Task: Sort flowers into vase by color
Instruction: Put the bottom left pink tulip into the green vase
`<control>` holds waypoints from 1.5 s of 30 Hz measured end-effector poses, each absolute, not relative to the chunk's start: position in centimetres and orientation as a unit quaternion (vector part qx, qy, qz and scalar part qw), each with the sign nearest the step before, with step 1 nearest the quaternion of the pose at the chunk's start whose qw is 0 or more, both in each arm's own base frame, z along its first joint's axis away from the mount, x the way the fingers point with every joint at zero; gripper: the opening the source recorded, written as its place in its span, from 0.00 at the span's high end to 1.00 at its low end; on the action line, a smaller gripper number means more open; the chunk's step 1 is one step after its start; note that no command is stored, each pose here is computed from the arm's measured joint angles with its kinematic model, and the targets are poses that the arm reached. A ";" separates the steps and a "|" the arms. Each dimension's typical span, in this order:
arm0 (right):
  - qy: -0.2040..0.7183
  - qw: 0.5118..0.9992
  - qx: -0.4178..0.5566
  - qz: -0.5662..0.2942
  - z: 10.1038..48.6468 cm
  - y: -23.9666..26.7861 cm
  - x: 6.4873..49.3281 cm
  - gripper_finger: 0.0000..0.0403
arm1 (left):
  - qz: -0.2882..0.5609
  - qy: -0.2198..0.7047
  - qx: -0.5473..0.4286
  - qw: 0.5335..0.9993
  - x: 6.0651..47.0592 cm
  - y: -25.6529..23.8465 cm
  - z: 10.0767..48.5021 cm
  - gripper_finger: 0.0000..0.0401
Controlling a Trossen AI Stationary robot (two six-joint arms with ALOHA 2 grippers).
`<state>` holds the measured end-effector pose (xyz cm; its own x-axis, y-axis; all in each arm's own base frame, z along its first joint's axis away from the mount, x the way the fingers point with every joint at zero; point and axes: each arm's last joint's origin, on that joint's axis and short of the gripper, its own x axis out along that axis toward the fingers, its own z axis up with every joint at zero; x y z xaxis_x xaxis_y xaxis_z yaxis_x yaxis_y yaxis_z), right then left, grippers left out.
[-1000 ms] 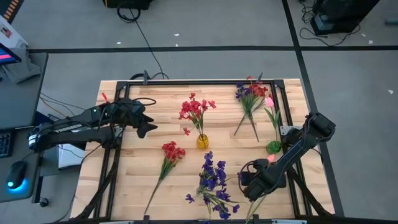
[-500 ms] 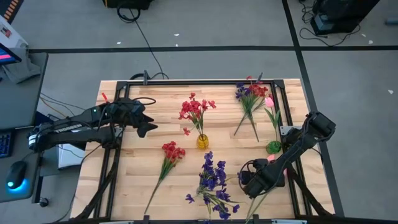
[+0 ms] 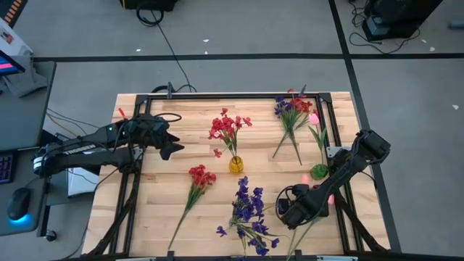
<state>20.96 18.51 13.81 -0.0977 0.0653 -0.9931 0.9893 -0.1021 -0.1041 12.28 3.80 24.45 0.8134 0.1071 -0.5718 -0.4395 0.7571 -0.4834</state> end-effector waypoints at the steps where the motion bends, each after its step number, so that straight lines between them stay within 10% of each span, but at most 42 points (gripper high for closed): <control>1: 0.512 0.432 0.514 -0.535 13.8 18.5 21.0 0.95 | 0.152 0.265 -0.314 0.899 12.3 3.8 24.5 0.30; 45: 0.393 0.561 0.416 -0.598 26.5 14.2 21.6 0.97 | 0.157 0.265 -0.295 0.904 12.3 3.9 24.5 0.30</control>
